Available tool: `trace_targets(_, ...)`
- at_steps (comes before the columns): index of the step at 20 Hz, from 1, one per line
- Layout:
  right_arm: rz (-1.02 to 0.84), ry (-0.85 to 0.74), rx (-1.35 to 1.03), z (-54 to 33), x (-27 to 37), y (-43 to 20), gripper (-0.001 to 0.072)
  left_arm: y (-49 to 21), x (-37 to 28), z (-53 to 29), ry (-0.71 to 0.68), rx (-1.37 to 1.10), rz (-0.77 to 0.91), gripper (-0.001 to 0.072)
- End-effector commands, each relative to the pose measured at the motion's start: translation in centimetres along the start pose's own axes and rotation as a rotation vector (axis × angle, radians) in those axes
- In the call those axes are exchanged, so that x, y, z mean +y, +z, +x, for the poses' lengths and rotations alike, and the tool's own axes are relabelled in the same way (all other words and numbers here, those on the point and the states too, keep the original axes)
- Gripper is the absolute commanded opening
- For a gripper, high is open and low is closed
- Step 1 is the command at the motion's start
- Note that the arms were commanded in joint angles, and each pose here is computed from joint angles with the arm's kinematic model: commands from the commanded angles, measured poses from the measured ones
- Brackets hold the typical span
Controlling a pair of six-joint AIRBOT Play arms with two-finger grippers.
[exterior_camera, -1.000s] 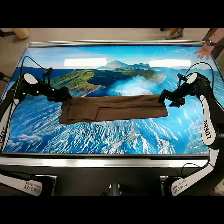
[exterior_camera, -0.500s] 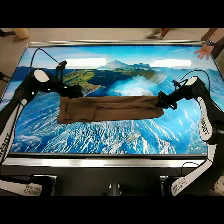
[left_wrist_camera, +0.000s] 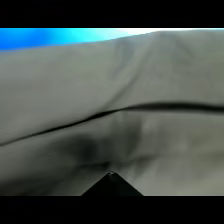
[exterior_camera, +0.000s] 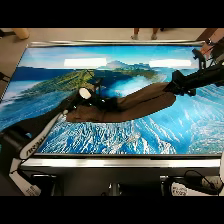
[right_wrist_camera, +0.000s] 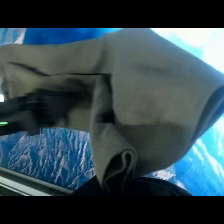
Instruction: Fold the shirts.
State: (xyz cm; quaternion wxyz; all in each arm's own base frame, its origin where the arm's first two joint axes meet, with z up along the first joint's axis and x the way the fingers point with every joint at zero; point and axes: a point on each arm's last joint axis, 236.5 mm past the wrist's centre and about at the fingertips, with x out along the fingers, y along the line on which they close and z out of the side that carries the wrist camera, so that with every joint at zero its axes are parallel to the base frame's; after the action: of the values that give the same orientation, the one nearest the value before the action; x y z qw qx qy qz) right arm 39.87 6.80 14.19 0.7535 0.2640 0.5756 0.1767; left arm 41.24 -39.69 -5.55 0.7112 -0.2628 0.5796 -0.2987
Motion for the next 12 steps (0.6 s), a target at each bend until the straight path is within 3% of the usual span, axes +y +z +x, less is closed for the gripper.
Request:
trace_targets(1,-0.036,0.023,-0.037,-4.4,4.0,-3.3,0.002,-3.1,-6.4,6.3,-0.212,-0.031,-0.161,0.0025)
trace_targets(4,-0.059,0.072,-0.095,-5.5,5.9,-3.0,0.002,-5.2,-9.3,8.5,-0.307,0.015,-0.164,0.0024)
trace_targets(7,-0.035,0.093,-0.137,-4.6,6.1,-1.1,0.002,-2.6,-8.6,5.1,-0.312,0.0,-0.02,0.0021)
trace_targets(12,-0.102,0.241,-0.064,6.3,13.4,0.4,0.0021,8.8,-2.2,-12.2,-0.022,-0.241,0.196,0.0021)
